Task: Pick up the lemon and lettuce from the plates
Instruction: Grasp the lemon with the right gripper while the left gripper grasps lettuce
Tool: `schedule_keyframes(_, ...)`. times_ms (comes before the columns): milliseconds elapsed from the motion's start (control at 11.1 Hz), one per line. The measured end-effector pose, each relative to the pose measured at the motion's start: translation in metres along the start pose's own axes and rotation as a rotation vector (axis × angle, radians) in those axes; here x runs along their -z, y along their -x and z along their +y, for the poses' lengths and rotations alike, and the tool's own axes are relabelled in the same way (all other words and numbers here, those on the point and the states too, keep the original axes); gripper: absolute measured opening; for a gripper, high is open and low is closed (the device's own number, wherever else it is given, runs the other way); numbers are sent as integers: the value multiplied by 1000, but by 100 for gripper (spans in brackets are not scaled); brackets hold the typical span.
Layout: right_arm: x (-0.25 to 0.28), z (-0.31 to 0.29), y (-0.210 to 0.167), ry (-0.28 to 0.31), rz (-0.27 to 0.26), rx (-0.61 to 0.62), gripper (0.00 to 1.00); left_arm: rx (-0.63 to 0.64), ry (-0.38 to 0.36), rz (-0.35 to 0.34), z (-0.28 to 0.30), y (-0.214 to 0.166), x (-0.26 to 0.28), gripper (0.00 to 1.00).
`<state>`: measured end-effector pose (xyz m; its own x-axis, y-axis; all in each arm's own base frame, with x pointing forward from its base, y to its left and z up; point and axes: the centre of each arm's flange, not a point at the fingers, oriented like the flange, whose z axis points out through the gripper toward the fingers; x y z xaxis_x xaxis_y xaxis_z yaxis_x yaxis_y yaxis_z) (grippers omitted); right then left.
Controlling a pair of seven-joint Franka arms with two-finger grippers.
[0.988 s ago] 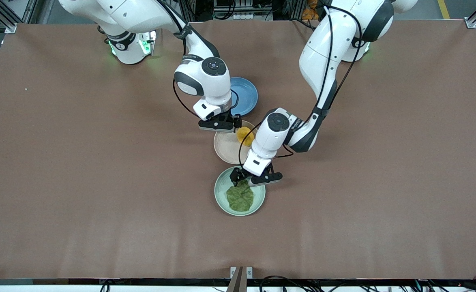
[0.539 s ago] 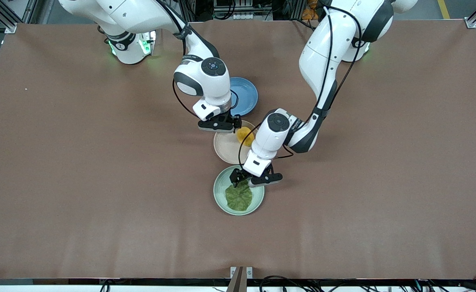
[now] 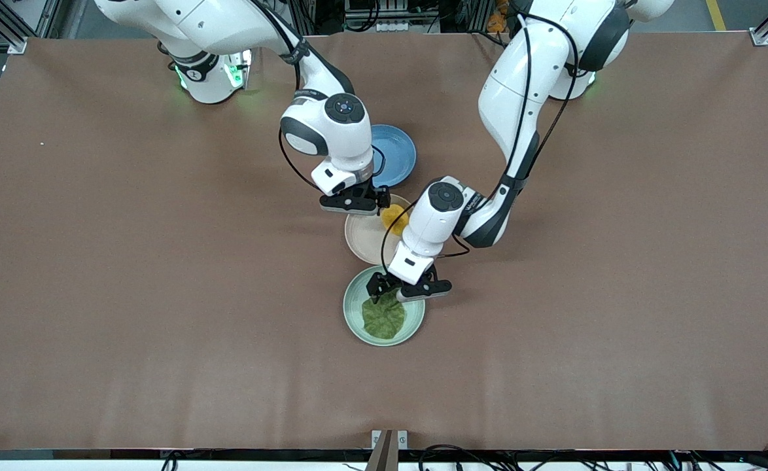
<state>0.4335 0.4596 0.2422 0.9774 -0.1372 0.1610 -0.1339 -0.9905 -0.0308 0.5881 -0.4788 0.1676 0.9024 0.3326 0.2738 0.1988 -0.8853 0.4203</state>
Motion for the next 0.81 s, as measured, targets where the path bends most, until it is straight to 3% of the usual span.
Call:
schedule_keyframes(269,0,-1,-1,-1,1,-1,100,-8,4,-2,4,5,0,100)
schedule_keyframes(359,1,-1,-1,-2,1,-1,100,-4,5,-2,5,5,1,95)
schedule_keyframes(808,1,0,-5,-4,3,-7,100,16,1,5,5,4,1,26)
